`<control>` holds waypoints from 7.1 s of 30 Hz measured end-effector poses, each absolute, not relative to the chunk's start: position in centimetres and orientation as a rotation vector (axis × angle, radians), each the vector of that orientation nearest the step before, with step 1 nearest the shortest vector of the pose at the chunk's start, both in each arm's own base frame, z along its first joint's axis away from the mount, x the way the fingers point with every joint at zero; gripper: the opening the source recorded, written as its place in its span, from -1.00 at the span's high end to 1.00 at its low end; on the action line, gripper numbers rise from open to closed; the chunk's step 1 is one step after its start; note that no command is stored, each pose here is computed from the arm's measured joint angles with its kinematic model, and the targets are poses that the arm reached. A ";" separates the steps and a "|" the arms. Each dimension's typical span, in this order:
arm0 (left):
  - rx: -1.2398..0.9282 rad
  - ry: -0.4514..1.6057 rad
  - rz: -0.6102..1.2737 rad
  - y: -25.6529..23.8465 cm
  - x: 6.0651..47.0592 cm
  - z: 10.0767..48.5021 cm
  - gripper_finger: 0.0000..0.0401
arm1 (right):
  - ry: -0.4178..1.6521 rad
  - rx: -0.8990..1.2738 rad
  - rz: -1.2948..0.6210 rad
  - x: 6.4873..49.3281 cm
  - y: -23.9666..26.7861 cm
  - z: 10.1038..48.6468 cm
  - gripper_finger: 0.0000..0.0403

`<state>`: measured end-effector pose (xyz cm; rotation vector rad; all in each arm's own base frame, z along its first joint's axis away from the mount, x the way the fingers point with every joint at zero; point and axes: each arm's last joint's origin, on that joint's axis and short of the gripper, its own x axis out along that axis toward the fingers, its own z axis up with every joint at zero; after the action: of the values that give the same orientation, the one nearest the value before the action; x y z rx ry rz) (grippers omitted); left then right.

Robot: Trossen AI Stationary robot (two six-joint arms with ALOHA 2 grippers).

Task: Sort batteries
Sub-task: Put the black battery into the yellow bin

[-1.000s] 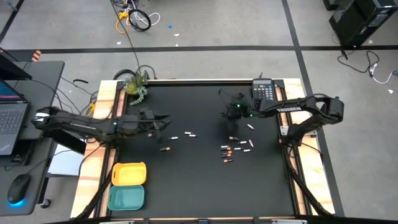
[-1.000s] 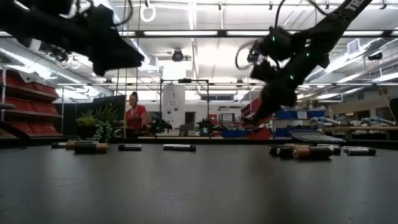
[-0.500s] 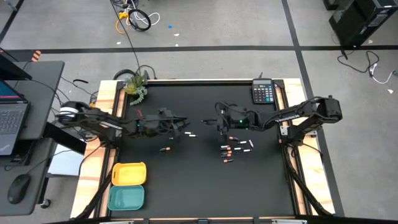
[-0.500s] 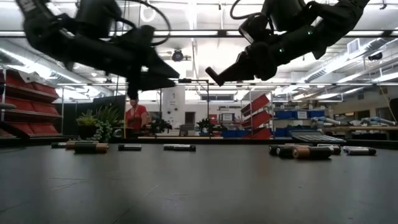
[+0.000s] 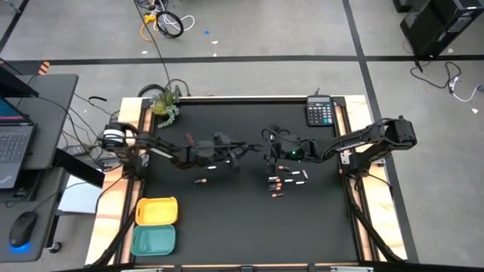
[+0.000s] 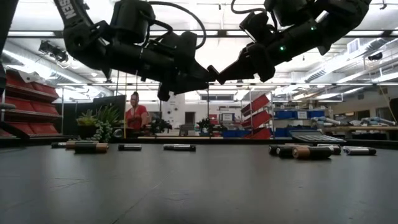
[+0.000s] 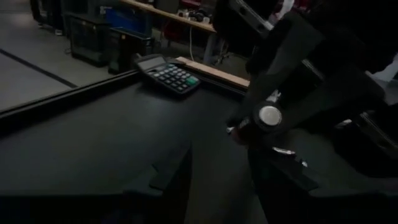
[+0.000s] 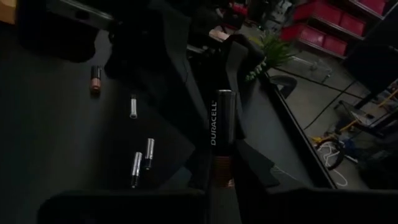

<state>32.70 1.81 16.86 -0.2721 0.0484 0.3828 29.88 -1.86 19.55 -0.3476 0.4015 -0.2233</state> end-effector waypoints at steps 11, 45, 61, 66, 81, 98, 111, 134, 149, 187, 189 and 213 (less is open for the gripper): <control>-0.217 0.094 0.259 0.8 32.9 16.6 0.16 | 0.486 -0.391 -0.234 29.6 -2.0 18.9 0.77; -0.197 0.083 0.276 0.9 32.8 16.8 0.19 | 0.453 -0.363 -0.107 29.7 -0.2 19.0 0.77; -0.138 0.096 0.259 0.9 32.8 16.9 0.75 | 0.433 -0.307 -0.135 29.7 -0.2 19.1 0.43; -0.132 0.205 0.246 0.4 31.7 18.0 0.75 | 0.438 -0.250 -0.167 29.5 -0.2 19.3 0.11; -0.651 0.880 -0.190 -3.8 21.2 24.4 0.75 | 0.255 -0.122 -0.155 26.8 1.4 16.8 0.03; -0.959 1.452 0.331 -9.7 14.9 23.1 0.46 | 0.222 -0.232 -0.184 26.8 1.6 17.1 0.16; -0.848 1.323 0.419 -9.2 15.5 26.1 0.14 | 0.238 -0.216 -0.188 26.8 1.5 17.0 0.16; -0.228 1.322 0.171 -3.6 26.2 19.8 0.06 | 0.201 -0.102 -0.172 26.9 1.0 17.2 0.16; -0.126 1.304 0.207 -4.6 26.0 20.0 0.02 | 0.077 -0.212 -0.157 26.9 1.1 18.1 0.16; -0.231 1.187 0.239 -4.1 23.3 13.9 0.24 | -0.016 -0.246 0.070 28.0 0.0 14.7 0.16; -0.254 1.190 0.253 -3.8 23.2 13.7 0.33 | -0.009 -0.246 0.069 28.0 -0.1 14.6 0.16; -0.223 1.280 0.285 -4.2 25.2 19.2 0.81 | 0.026 -0.235 0.029 27.9 -1.2 14.3 0.16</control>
<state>25.16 -4.15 19.15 -0.2227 1.2800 0.2846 27.93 -1.18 14.29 -0.2351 0.0261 0.0285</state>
